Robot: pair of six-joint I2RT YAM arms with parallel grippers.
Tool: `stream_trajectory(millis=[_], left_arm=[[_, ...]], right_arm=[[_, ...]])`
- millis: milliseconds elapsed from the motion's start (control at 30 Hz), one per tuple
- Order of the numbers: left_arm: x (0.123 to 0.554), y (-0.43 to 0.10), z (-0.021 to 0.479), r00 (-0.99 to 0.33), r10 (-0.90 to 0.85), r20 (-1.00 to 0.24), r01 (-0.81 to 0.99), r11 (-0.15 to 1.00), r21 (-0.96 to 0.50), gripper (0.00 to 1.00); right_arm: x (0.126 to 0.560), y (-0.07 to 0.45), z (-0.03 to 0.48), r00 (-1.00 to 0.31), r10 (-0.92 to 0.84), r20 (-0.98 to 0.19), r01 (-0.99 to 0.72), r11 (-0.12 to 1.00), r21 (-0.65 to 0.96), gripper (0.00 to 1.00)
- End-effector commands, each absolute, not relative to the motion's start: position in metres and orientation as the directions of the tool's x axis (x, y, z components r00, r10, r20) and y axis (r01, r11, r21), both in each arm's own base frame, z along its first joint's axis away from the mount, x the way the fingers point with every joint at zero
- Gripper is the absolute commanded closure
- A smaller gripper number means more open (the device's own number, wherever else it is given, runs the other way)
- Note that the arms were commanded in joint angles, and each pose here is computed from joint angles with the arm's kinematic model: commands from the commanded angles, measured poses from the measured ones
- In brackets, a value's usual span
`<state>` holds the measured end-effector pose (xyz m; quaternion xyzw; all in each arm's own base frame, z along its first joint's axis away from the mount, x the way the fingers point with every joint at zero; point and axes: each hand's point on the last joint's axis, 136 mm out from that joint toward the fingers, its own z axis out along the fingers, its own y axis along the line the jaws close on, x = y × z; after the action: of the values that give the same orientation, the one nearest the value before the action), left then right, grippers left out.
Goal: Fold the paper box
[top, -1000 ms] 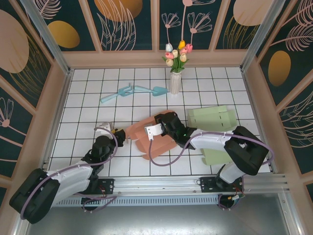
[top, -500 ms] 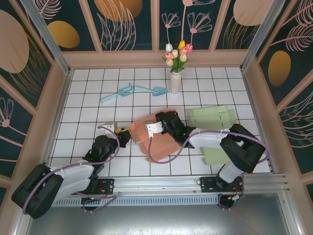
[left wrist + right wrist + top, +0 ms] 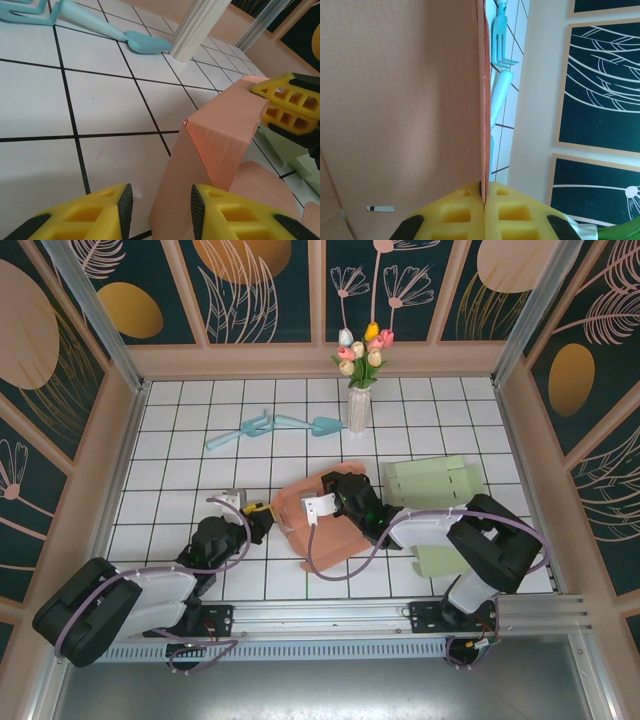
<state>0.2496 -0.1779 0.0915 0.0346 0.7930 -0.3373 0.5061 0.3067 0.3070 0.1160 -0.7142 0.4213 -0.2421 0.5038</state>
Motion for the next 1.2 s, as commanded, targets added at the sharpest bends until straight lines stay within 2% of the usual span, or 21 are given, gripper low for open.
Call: stream_trajectory(millis=[0,467,567,667,833,1033,1167], left_arm=[[0.239,-0.186,0.089,-0.488,-0.255,-0.835,0.455,0.742,-0.492,0.60],[0.225,-0.186,0.077,-0.512,-0.241,-0.824,0.453,0.740,-0.498,0.54],[0.227,-0.176,0.068,-0.533,-0.265,-0.803,0.384,0.770,-0.509,0.51],[0.237,-0.150,0.043,-0.587,-0.339,-0.735,0.153,0.845,-0.513,0.50],[0.224,-0.148,0.045,-0.597,-0.378,-0.707,0.163,0.806,-0.569,0.48],[0.215,-0.146,0.061,-0.559,-0.410,-0.721,0.219,0.765,-0.605,0.42],[0.214,-0.141,0.064,-0.537,-0.431,-0.725,0.212,0.763,-0.611,0.42]], right_arm=[[0.304,0.300,0.101,0.524,-0.850,-0.052,-0.364,-0.168,-0.916,1.00],[0.303,0.297,0.093,0.510,-0.857,-0.073,-0.378,-0.148,-0.914,1.00],[0.303,0.297,0.093,0.510,-0.857,-0.076,-0.382,-0.147,-0.912,1.00],[0.302,0.296,0.093,0.510,-0.856,-0.077,-0.384,-0.147,-0.911,1.00],[0.302,0.297,0.092,0.513,-0.855,-0.082,-0.391,-0.147,-0.909,1.00],[0.302,0.297,0.091,0.511,-0.856,-0.081,-0.395,-0.149,-0.907,1.00],[0.301,0.296,0.091,0.510,-0.856,-0.085,-0.400,-0.148,-0.905,1.00]])
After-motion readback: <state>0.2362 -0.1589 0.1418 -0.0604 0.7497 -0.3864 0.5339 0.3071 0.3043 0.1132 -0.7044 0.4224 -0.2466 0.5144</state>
